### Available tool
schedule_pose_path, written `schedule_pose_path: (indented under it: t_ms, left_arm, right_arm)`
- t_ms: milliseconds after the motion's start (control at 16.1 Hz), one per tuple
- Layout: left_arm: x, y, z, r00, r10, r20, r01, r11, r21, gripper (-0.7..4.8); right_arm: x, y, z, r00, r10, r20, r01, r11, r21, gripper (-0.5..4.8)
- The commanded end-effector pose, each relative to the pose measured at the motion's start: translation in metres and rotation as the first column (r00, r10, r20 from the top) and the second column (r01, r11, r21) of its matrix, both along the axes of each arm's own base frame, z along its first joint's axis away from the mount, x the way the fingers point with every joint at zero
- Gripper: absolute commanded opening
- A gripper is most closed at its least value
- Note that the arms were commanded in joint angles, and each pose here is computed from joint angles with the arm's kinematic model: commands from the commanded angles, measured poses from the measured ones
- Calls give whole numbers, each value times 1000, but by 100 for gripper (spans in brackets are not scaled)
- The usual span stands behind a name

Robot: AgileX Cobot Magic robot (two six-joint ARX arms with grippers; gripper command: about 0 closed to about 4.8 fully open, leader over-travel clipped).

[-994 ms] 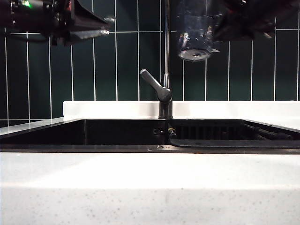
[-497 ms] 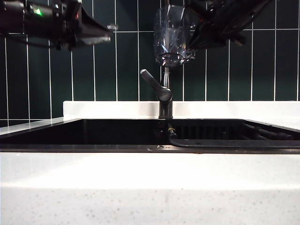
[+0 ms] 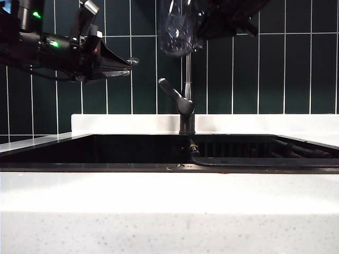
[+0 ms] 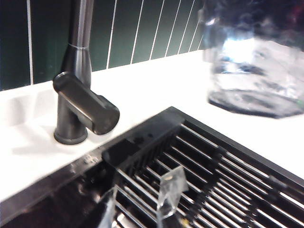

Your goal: Pick up the mug next to the sink, go to the faucet to get some water, pour the water into the sink, and finally put the mug back to its place.

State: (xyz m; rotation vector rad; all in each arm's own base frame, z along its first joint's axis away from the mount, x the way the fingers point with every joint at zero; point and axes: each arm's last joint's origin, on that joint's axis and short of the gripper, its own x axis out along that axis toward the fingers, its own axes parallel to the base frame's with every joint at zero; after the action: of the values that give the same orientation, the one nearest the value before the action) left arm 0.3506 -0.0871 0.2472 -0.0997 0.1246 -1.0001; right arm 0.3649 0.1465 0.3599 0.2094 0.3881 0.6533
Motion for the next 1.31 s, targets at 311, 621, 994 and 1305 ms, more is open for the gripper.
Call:
schedule_pose_path:
  t_ms: [311,621,994,1305]
  left_arm:
    - [28,-6,3,999,-6,44,6,1000,4,120]
    - [33,-7,-5,998,-8,58,7,1000,27,120]
    - [49,-10,-21,996,-24,87,19,998,55,120]
    - [99,-21,-19,987,-126,103,126,992,13,121]
  right_arm:
    - [-7,3,9,998,43,38,-42,999,-24,-5]
    - [-14,0,23,989,27,148,-17,997,-71,-5]
    - [-12,0,29,978,16,206,-5,999,-50,-5]
    - [-12,0,29,979,17,205,-6,999,-51,-5]
